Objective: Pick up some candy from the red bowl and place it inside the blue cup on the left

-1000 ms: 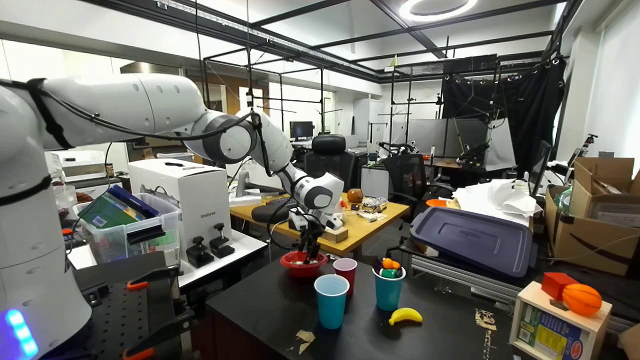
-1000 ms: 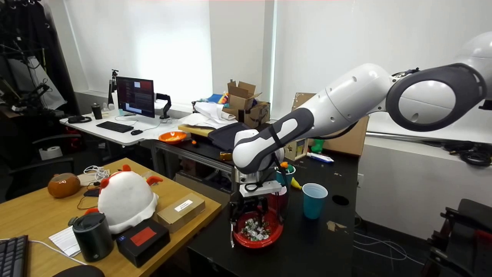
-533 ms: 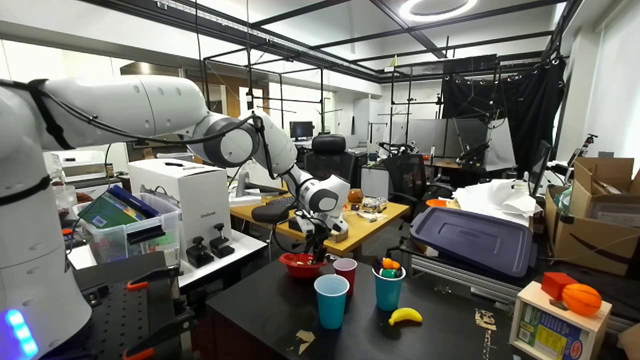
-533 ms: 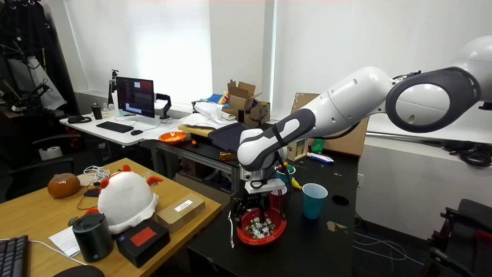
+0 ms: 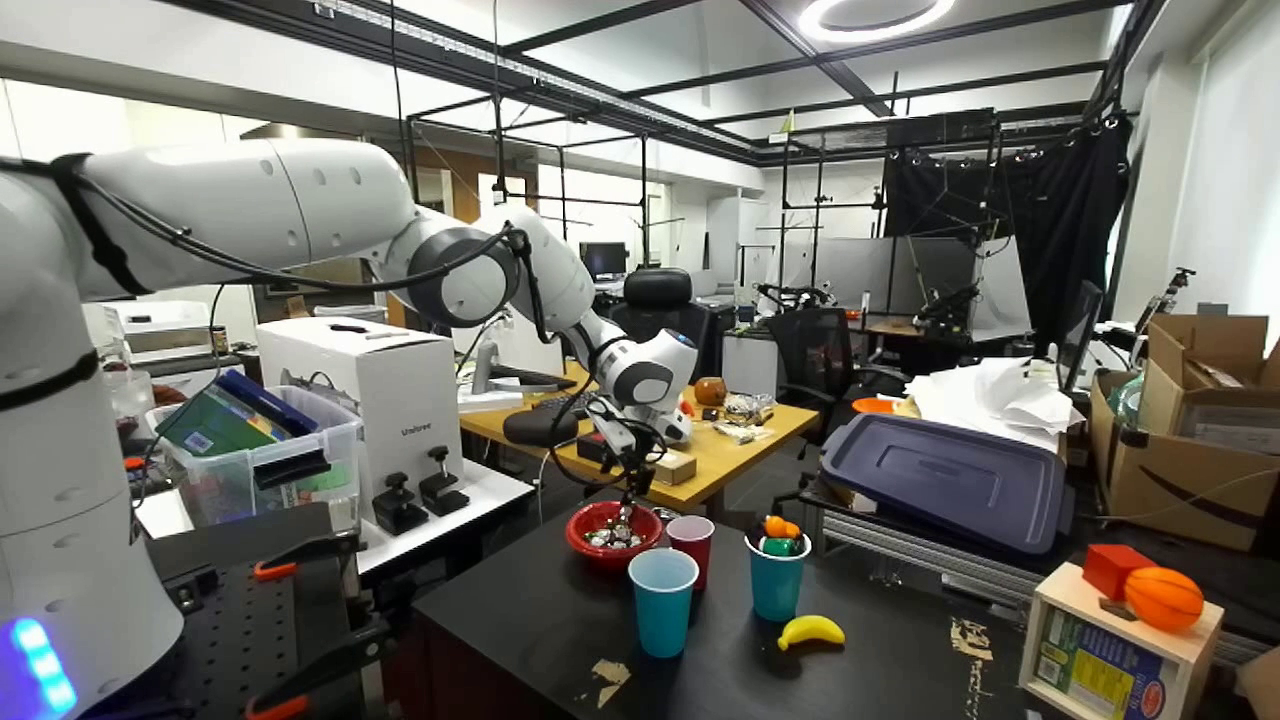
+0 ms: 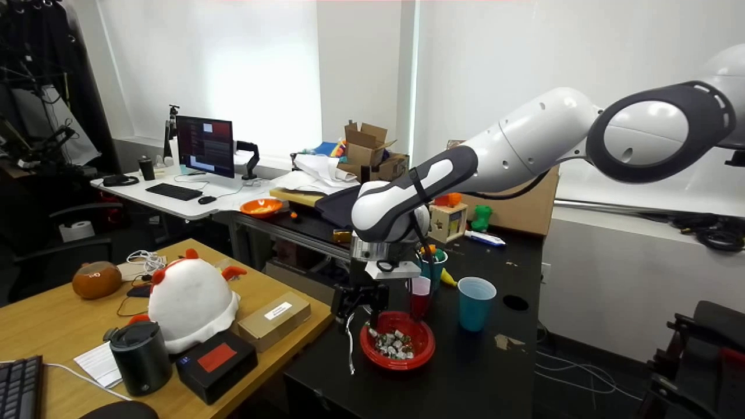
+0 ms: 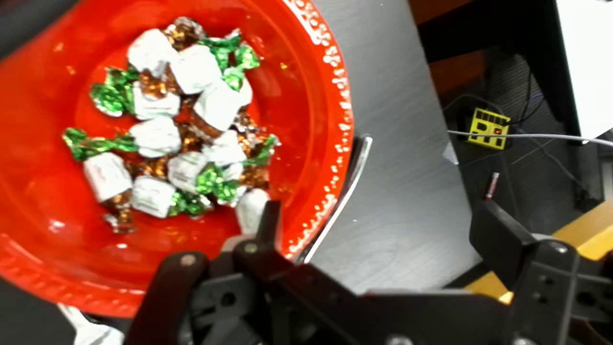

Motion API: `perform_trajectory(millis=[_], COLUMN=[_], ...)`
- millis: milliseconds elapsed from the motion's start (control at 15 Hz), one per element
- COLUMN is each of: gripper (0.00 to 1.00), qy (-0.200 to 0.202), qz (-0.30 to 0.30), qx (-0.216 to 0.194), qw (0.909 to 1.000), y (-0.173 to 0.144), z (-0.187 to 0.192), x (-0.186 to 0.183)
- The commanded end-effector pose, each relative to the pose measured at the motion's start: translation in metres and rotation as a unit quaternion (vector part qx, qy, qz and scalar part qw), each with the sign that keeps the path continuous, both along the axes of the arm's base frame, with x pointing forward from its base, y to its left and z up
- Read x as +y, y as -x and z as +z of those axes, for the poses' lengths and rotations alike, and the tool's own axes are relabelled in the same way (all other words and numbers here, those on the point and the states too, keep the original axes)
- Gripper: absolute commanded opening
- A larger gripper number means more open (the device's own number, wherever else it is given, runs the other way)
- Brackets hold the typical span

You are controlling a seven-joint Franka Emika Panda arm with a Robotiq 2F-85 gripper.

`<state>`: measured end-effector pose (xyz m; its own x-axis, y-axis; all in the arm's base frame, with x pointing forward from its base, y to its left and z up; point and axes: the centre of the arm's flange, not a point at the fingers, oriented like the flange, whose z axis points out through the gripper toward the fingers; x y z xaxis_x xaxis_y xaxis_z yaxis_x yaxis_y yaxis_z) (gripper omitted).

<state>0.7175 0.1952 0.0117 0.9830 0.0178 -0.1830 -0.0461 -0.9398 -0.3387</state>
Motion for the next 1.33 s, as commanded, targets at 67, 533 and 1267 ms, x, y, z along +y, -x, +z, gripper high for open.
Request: perform_trajectory(millis=[67, 533, 1267], gripper=[1.0, 1.0, 1.0], qy=[-0.034, 0.064, 0.094], qz=[0.051, 0.033, 0.071], qx=[-0.009, -0.013, 0.039], qw=[0.9981, 0.9973, 0.9923], y=[0.036, 0.046, 0.084], z=[0.038, 0.024, -0.038], x=[0.008, -0.04, -0.034])
